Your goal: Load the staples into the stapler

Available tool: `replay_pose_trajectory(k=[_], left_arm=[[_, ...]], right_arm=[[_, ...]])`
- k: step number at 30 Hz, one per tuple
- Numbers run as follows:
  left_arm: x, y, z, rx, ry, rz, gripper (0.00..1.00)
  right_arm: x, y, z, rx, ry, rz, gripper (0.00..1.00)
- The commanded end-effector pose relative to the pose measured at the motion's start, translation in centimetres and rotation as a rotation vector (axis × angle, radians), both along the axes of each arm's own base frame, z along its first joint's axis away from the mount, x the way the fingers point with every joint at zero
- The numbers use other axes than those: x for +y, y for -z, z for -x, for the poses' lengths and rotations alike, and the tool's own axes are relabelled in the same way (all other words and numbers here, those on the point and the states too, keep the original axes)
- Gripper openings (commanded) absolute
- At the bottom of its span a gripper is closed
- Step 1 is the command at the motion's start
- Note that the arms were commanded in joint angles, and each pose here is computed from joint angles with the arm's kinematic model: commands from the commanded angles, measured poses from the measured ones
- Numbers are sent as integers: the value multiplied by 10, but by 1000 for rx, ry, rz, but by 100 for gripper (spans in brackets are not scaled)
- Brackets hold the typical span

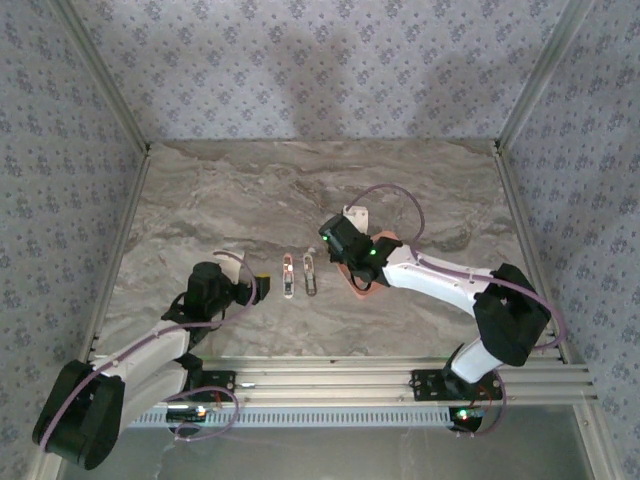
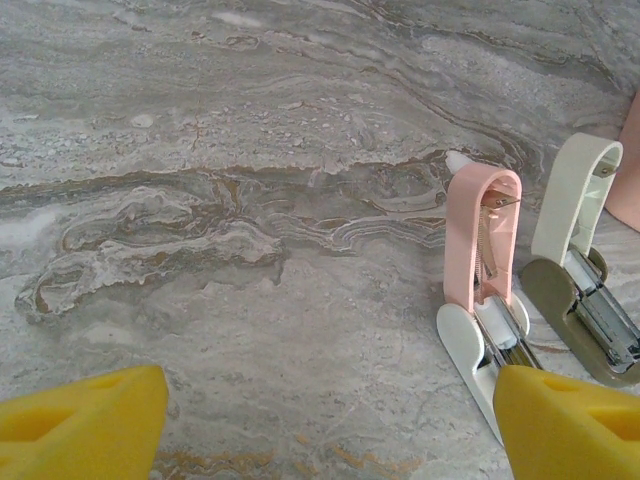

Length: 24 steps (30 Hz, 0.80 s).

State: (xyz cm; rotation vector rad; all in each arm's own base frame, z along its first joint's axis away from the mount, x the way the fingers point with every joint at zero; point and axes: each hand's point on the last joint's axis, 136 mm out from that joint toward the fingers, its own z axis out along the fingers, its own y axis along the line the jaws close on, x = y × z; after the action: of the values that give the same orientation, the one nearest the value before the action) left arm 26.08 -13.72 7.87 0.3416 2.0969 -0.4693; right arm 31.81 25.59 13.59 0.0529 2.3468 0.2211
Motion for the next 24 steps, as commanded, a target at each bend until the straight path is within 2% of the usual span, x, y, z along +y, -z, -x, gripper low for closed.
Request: replay_pose_trajectory(k=[1,7,20,24], left_arm=[[-5,-14,-5,-1,-4,36,84],[-11,-17,4,45,2,118,84],[7,-20,1,-17,-86,98,85],[13,-15,-3,-3,-126,74,85]], right_arm=[[-4,-4,1,-21,16,1,18],[3,-1,1,-18,-2,-10,18],[47,4,21,-22,-73,-61,18],[63,5,26,-34,-74,-75,18]])
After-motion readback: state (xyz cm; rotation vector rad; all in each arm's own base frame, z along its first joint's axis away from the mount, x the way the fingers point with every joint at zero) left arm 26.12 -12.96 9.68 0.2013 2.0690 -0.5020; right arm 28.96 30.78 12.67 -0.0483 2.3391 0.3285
